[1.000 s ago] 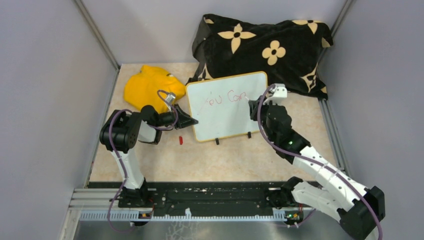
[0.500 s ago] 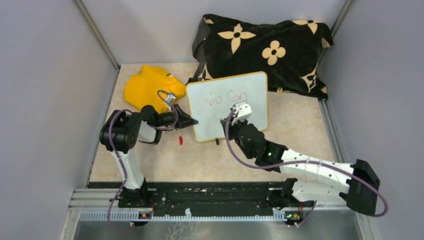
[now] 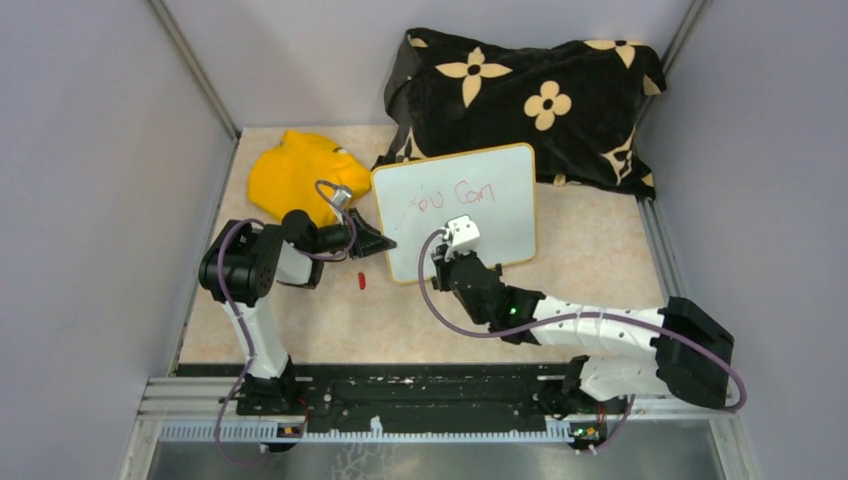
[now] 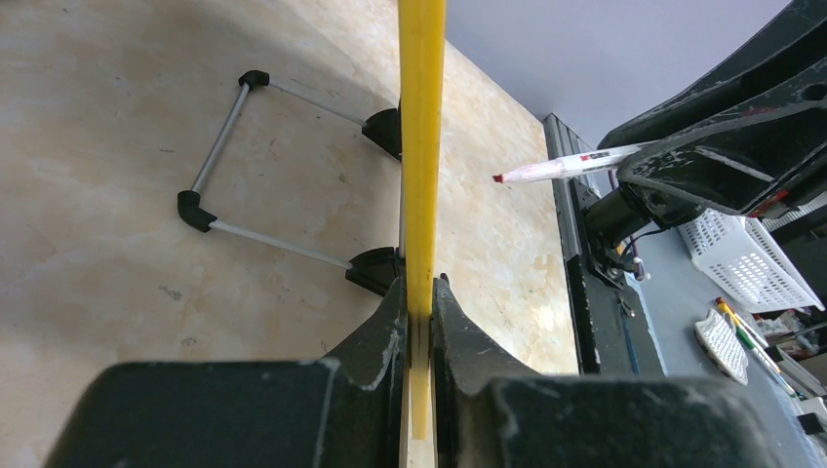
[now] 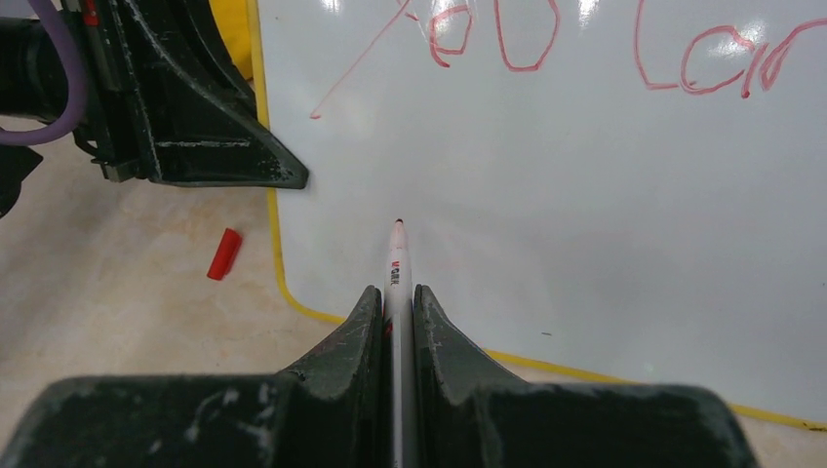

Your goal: Write a sentence on the whiteboard

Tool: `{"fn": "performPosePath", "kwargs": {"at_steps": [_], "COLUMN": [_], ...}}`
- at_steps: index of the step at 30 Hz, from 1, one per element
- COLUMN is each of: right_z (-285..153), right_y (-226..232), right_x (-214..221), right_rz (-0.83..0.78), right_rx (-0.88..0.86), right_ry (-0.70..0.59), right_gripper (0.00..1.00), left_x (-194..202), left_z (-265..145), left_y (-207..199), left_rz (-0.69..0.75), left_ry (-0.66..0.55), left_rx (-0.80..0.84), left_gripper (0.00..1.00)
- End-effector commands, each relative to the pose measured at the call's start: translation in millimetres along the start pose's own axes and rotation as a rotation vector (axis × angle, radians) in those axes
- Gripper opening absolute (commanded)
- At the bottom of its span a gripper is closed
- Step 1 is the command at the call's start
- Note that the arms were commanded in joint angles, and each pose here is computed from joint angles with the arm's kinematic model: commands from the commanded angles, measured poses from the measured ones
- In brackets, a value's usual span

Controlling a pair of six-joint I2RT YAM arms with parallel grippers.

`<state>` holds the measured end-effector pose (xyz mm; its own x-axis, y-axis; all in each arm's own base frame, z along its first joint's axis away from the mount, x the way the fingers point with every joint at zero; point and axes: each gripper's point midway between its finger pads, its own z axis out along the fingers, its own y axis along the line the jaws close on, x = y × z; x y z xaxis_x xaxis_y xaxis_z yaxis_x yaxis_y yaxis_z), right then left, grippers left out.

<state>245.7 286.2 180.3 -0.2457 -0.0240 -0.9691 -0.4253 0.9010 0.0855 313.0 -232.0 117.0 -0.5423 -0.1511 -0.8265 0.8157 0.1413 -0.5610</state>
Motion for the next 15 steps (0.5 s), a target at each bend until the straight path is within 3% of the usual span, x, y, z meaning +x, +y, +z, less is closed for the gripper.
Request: {"fn": "performPosePath", "kwargs": {"at_steps": [1, 15], "right_z": [9.6, 30.5], "right_y": [4.9, 4.5], "right_x": [-28.9, -36.8], "right_rz": [0.06, 0.084], "right_rx": [0.039, 0.042], "right_ry": [-0.085, -0.076], "right_gripper": [0.0, 0.0], "left_x": [3.2, 2.3], "left_z": [3.6, 3.7], "left_y": [-3.0, -3.3], "left_rz": [0.009, 0.01], "left_ry": [0.023, 0.022], "left_rx": [0.02, 0.021], "left_gripper": [0.0, 0.0]}}
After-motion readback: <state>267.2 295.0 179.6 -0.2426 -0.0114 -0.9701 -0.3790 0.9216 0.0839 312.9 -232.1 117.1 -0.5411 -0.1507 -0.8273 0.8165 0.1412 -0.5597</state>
